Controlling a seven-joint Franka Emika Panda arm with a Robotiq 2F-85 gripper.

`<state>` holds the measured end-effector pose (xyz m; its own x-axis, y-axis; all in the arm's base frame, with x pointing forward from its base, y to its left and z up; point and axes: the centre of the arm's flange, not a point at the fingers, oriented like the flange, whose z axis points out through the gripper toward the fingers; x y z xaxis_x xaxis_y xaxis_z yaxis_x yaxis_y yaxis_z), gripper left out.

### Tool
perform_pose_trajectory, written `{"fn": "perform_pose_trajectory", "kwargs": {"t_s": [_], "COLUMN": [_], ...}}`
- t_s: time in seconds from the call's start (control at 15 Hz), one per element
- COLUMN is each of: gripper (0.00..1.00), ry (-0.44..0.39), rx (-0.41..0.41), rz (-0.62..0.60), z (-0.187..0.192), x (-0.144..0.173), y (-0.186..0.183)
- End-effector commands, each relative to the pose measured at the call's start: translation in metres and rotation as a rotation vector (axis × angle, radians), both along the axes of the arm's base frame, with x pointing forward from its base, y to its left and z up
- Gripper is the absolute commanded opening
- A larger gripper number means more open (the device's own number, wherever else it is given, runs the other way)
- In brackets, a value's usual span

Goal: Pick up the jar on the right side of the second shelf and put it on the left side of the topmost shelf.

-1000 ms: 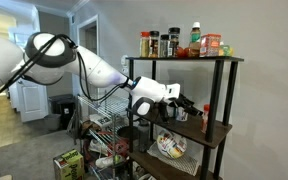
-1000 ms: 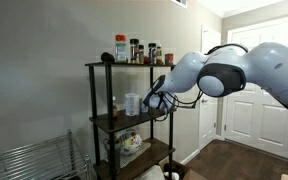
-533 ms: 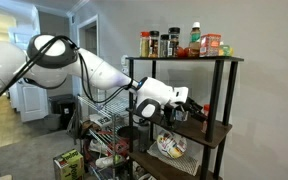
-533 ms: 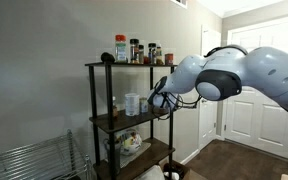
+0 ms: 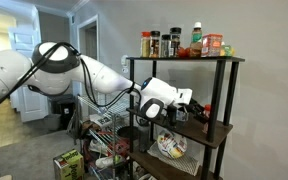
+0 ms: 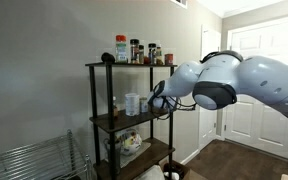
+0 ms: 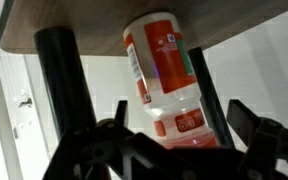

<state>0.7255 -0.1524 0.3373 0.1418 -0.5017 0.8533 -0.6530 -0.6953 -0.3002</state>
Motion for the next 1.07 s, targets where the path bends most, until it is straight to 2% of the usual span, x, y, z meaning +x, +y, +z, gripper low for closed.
{"fn": "perform_pose_trajectory", "kwargs": {"t_s": [0.0, 0.27, 0.33, 0.4, 0.8, 0.87, 1.0], "gripper": [1.0, 1.0, 0.75, 0.73, 0.34, 0.3, 0.3], "ry": [-0.003, -0.003, -0.005, -0.007, -0.007, -0.007, -0.004], "rx": [0.015, 0.026, 0.027, 0.022, -0.004, -0.007, -0.016], "rz": [-0.027, -0.027, -0.022, -0.022, -0.014, -0.009, 0.008], "z": [0.003, 0.001, 0.0, 0.0, 0.002, 0.002, 0.002], "x": [0.022, 0.027, 0.028, 0.029, 0.027, 0.025, 0.019], "y": [-0.002, 0.0, 0.001, 0.001, 0.0, 0.002, 0.008]}}
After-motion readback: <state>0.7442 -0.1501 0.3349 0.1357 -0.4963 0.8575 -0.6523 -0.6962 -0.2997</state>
